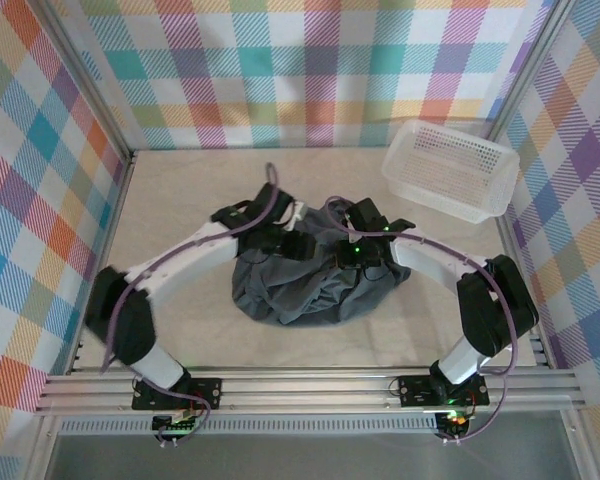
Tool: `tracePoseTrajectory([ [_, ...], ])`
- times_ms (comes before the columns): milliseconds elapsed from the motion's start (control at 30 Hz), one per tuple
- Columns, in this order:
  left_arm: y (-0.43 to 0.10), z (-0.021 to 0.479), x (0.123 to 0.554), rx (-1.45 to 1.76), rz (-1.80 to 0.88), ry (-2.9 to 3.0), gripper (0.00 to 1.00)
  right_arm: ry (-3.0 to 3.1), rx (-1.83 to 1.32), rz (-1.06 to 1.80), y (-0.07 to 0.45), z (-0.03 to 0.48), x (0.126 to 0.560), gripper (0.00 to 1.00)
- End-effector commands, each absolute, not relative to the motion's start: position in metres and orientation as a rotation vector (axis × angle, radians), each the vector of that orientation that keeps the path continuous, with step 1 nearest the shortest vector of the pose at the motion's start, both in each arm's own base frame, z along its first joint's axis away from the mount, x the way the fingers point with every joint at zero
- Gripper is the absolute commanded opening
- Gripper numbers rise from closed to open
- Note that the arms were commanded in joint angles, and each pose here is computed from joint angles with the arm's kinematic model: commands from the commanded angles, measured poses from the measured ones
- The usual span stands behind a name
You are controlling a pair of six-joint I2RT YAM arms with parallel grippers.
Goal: Fold the inside-out t-shirt
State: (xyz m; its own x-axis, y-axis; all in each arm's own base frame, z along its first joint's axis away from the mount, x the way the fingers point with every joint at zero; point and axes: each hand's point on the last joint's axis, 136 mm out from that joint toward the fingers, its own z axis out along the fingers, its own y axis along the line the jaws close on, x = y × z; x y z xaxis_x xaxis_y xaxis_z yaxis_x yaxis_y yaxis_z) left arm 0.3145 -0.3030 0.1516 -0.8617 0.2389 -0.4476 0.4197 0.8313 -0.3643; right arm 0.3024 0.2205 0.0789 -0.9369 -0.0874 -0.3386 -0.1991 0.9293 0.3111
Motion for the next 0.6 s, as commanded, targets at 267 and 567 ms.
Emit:
tracePoseTrajectory([
  [267,-0.356,0.067,0.365,0.728,-0.594,2.646,0.64,2.565,-0.228,0.768,0.23,0.148,0.279,0.0],
  [567,-0.351,0.175,0.339,0.462,-1.128,2.579,0.0,2.645,0.078,0.348,0.137,0.098,0.286,0.02],
])
